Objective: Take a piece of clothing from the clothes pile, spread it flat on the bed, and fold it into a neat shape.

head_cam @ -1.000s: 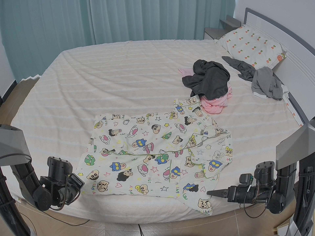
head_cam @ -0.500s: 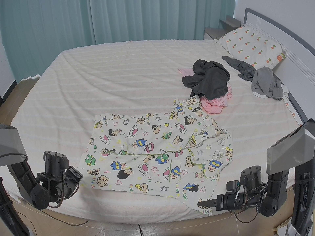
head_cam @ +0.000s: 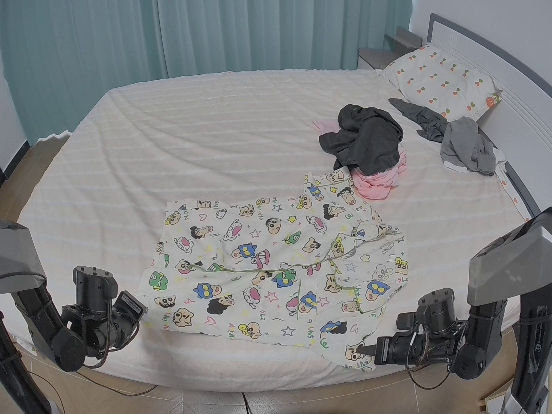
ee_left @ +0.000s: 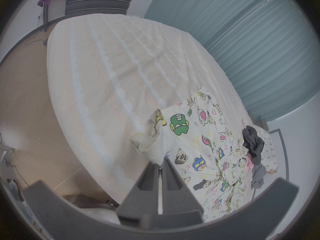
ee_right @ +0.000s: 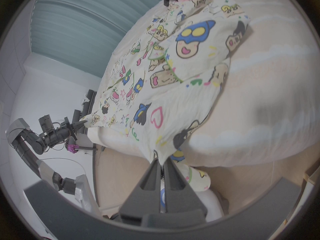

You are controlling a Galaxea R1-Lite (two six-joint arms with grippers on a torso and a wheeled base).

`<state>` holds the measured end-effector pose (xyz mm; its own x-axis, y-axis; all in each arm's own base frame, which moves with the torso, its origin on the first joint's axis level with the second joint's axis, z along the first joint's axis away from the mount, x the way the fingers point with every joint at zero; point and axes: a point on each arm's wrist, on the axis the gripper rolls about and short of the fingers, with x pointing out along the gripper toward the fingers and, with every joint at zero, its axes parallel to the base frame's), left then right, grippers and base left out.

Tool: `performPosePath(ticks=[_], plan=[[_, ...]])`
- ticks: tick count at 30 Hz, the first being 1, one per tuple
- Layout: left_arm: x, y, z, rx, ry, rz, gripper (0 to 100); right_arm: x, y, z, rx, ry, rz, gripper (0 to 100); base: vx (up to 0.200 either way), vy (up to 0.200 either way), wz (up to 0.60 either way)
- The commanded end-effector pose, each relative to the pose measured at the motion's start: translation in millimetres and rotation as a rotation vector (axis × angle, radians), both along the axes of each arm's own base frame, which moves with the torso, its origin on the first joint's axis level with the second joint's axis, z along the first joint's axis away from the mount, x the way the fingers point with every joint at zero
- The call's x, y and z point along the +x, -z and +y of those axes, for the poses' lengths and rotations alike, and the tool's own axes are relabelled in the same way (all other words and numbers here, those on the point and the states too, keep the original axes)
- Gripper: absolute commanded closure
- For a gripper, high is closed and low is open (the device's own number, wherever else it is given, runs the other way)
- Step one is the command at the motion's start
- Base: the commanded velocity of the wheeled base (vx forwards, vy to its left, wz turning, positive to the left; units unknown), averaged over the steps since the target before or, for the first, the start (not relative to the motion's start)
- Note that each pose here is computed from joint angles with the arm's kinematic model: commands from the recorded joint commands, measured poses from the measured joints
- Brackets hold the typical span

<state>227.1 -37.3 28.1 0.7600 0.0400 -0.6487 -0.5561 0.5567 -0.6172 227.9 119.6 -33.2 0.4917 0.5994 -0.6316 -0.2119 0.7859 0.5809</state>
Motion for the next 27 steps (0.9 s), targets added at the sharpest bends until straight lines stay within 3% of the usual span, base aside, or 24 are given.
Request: performPosePath(ticks=[1,5,14,18,27], plan=[[-2.1,0.0,0.5,0.001,-0.001,0.003,100,-3.5,-16.2,0.6,0.032,-0.004,-0.058,100,0.000,0.000,0.00],[-2.1,-0.7,0.8,0.001,-0.003,0.000,100,-0.8,-41.6,-1.9,0.100,0.008,-0.180,100,0.000,0.000,0.00],[3.2,-1.7,0.7,0.000,-0.009,-0.017,100,11.2,-64.5,2.0,0.185,0.021,-0.268,100,0.000,0.000,0.00],[7.6,-5.9,3.7,-0.008,-0.029,-0.072,100,21.5,-69.4,6.3,0.237,0.053,-0.264,100,0.000,0.000,0.00],[11.6,-9.1,14.9,-0.014,-0.073,-0.113,100,-7.0,-58.6,14.9,0.204,-0.022,-0.171,100,0.000,0.000,0.00]])
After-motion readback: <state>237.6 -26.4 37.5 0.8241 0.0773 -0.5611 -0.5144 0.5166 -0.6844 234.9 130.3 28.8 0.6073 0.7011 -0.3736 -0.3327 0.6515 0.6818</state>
